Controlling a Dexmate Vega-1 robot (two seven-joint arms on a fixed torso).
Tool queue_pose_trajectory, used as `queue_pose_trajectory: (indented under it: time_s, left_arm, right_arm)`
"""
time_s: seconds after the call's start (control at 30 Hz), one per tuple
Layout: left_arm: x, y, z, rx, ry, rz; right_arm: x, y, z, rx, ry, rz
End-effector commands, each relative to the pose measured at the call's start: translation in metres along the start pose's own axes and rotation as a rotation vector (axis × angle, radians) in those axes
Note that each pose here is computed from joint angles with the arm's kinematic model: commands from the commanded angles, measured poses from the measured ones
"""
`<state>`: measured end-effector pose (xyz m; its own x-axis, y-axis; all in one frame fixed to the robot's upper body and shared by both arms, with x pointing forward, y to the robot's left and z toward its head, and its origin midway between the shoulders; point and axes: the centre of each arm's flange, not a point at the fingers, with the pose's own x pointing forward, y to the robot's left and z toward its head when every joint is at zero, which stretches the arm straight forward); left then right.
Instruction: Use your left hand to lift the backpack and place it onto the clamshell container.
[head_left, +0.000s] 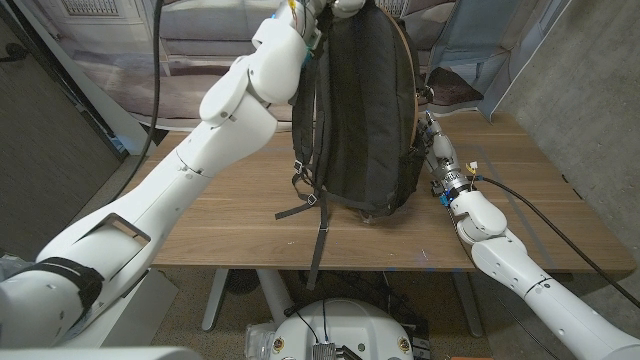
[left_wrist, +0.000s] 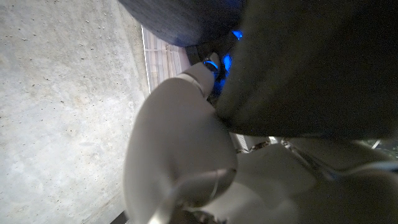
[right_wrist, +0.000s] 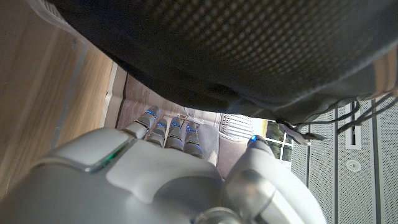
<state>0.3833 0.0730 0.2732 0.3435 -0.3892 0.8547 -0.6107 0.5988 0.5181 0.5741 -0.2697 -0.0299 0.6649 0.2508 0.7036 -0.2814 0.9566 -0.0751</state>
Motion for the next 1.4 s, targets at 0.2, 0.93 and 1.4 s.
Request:
queue_pose_trajectory:
  time_s: [0.2, 0.93, 1.4]
  left_arm:
    - [0.007, -0.018, -0.009, 0.003, 0.025, -0.043]
    - [0.018, -0.053, -0.027, 0.085, 0.089, -0.132]
    - [0.024, -0.074, -0.027, 0.135, 0.092, -0.183]
  right_arm:
    - [-0.001, -0.005, -0.001, -0.001, 0.000, -0.009]
    - [0.001, 0.002, -0.007, 0.007, 0.011, 0.001]
    - [0.001, 0.000, -0.010, 0.009, 0.010, 0.005]
